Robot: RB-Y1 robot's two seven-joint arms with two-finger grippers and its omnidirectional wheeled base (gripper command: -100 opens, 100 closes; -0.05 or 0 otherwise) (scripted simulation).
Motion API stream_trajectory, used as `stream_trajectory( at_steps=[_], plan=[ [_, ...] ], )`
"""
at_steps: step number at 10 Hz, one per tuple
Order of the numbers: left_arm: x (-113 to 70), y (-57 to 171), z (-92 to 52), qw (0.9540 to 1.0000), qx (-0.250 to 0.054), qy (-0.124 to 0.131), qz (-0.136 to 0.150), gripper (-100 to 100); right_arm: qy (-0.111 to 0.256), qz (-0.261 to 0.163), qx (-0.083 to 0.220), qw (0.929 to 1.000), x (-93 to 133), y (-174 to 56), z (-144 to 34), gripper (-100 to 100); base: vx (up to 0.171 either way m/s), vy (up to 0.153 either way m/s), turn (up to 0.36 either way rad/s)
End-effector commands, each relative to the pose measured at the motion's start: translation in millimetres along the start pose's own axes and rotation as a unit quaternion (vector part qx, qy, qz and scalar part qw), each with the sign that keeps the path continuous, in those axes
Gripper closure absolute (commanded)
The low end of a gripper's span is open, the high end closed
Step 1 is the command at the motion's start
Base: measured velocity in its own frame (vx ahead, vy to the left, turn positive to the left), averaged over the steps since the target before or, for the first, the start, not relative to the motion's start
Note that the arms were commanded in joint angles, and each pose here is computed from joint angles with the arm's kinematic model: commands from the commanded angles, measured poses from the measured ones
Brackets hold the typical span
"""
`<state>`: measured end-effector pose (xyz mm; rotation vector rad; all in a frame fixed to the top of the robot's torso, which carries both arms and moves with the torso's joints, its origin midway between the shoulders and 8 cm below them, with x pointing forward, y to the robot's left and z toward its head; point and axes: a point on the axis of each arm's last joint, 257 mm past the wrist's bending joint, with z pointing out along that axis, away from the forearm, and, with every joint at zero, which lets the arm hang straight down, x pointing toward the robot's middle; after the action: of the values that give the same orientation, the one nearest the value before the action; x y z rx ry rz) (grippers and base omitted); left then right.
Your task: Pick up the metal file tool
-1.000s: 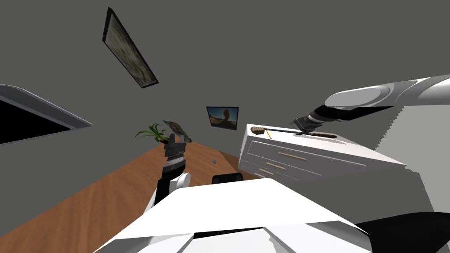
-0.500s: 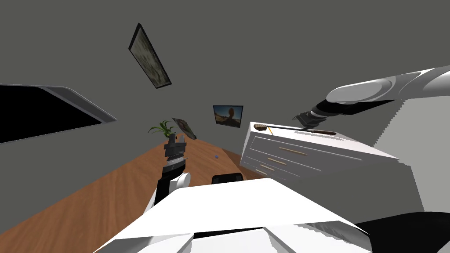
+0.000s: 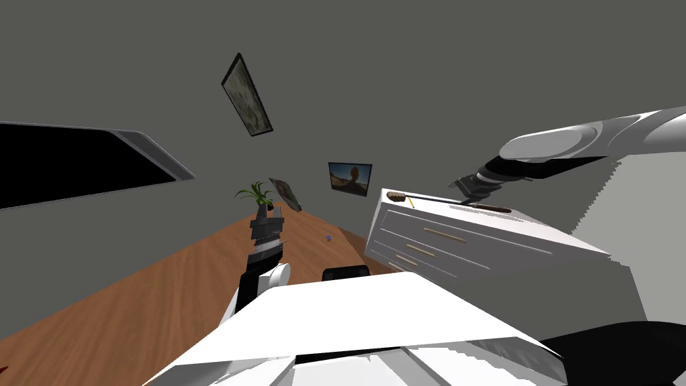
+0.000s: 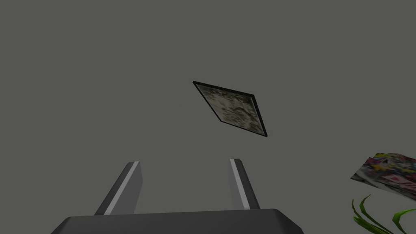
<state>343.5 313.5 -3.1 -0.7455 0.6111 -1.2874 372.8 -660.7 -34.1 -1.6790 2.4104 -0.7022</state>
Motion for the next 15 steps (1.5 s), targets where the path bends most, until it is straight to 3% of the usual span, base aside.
stream_trajectory(
  at_steps=[1,5,7,8,9,10,12,13,15],
  plan=[
    [0.0,0.0,0.0,1.0,0.0,0.0,0.0,0,-0.011,0.027,-0.033,0.999,-2.5,24.9,10.8,-100,0.113,-0.246,0.043],
    [0.0,0.0,0.0,1.0,0.0,0.0,0.0,0,-0.029,0.072,-0.088,0.9931,-8.0,67.1,27.3,-100,0.098,-0.161,0.031],
    [0.0,0.0,0.0,1.0,0.0,0.0,0.0,0,-0.034,0.085,-0.104,0.9904,-10.1,79.1,31.1,-100,0.038,-0.124,0.008],
    [0.0,0.0,0.0,1.0,0.0,0.0,0.0,0,-0.032,0.079,-0.096,0.9918,-9.2,72.4,29.4,-100,0.014,-0.069,0.012],
    [0.1,0.0,0.0,1.0,0.0,0.0,0.0,0,-0.032,0.08,-0.097,0.9916,-9.4,73.2,29.6,0,0.003,-0.012,0.001],
    [0.1,0.0,0.0,1.0,0.0,0.0,0.0,0,-0.029,0.084,-0.096,0.9914,1.1,83.8,41.9,-100,0.018,0.016,0.099],
    [0.1,0.0,0.0,1.0,0.0,0.0,0.0,0,-0.029,0.084,-0.098,0.9912,-1.8,82.7,39.3,-100,0.018,0.017,0.017],
    [0.1,0.0,0.0,1.0,0.0,0.0,0.0,0,-0.029,0.084,-0.097,0.9913,-1.5,82.4,39.8,100,0.0,0.0,0.0],
    [0.1,0.0,0.0,1.0,0.0,0.0,0.0,0,-0.029,0.084,-0.097,0.9913,-1.5,82.4,39.7,100,0.0,0.0,0.0]
  ],
)
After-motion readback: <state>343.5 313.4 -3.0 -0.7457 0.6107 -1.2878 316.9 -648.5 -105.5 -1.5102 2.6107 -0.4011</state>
